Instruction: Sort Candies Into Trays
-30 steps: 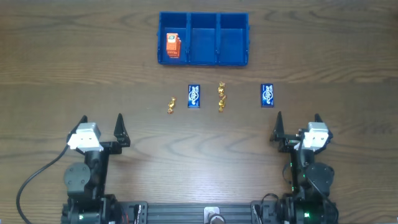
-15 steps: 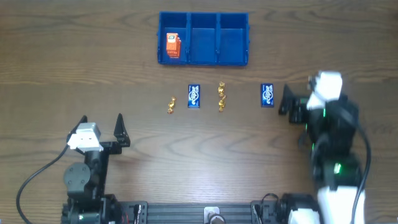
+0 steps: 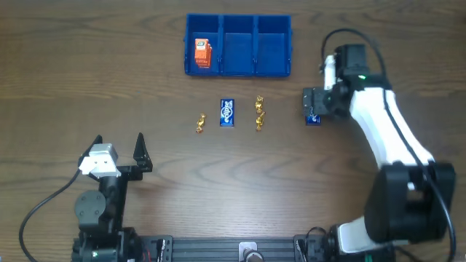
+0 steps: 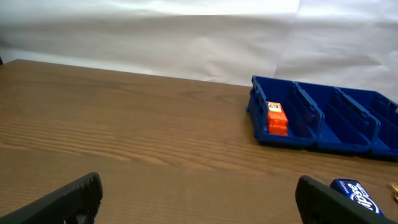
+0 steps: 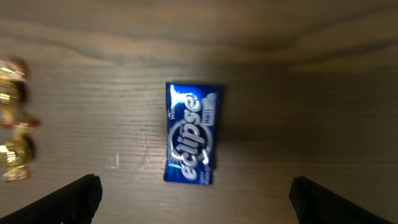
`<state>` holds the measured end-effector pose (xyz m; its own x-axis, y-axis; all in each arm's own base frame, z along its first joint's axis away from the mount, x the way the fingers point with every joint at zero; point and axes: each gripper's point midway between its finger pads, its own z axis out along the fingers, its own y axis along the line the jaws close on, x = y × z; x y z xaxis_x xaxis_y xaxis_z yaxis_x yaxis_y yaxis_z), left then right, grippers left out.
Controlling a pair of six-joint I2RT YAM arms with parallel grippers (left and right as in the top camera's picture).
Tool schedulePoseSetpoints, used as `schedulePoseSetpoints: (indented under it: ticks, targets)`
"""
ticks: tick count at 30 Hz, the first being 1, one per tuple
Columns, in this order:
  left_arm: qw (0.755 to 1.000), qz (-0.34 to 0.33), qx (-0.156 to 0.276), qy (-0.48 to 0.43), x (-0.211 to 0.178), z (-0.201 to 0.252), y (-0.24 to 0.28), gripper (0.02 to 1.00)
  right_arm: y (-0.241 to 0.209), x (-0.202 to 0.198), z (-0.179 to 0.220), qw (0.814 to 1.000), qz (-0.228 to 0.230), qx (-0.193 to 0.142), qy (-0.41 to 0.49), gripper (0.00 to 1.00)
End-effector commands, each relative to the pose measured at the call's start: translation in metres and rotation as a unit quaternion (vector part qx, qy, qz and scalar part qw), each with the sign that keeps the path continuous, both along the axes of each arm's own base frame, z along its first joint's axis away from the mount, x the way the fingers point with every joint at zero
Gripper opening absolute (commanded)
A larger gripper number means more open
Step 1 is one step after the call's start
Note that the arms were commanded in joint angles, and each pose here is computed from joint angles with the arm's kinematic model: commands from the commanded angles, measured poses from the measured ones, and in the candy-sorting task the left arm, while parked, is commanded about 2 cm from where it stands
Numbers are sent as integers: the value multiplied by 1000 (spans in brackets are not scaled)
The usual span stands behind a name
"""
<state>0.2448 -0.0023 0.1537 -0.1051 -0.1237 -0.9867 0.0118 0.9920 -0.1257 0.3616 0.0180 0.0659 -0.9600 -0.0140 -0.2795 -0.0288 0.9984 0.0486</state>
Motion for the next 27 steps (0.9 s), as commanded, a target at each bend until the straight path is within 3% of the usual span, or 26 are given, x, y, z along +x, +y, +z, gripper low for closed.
schedulePoseSetpoints:
  ticks: [1, 10, 17, 22, 25, 27]
  targets:
    - [1000, -8, -1, 25, -1, -16, -2, 998, 12, 7, -34, 999, 3, 20, 33, 1000]
    - [1000, -8, -1, 25, -1, -16, -2, 998, 12, 9, -70, 998, 2, 15, 61, 976]
    - [1000, -8, -1, 24, -1, -16, -2, 998, -1, 8, -71, 998, -15, -22, 63, 888]
    - [1000, -8, -1, 25, -1, -16, -2, 998, -1, 9, -71, 997, -9, -47, 60, 882]
    - [1000, -8, -1, 25, -1, -16, -2, 998, 1, 8, -71, 997, -4, -55, 59, 818]
    - [1000, -8, -1, 25, -1, -16, -2, 998, 2, 8, -71, 997, -4, -56, 59, 724]
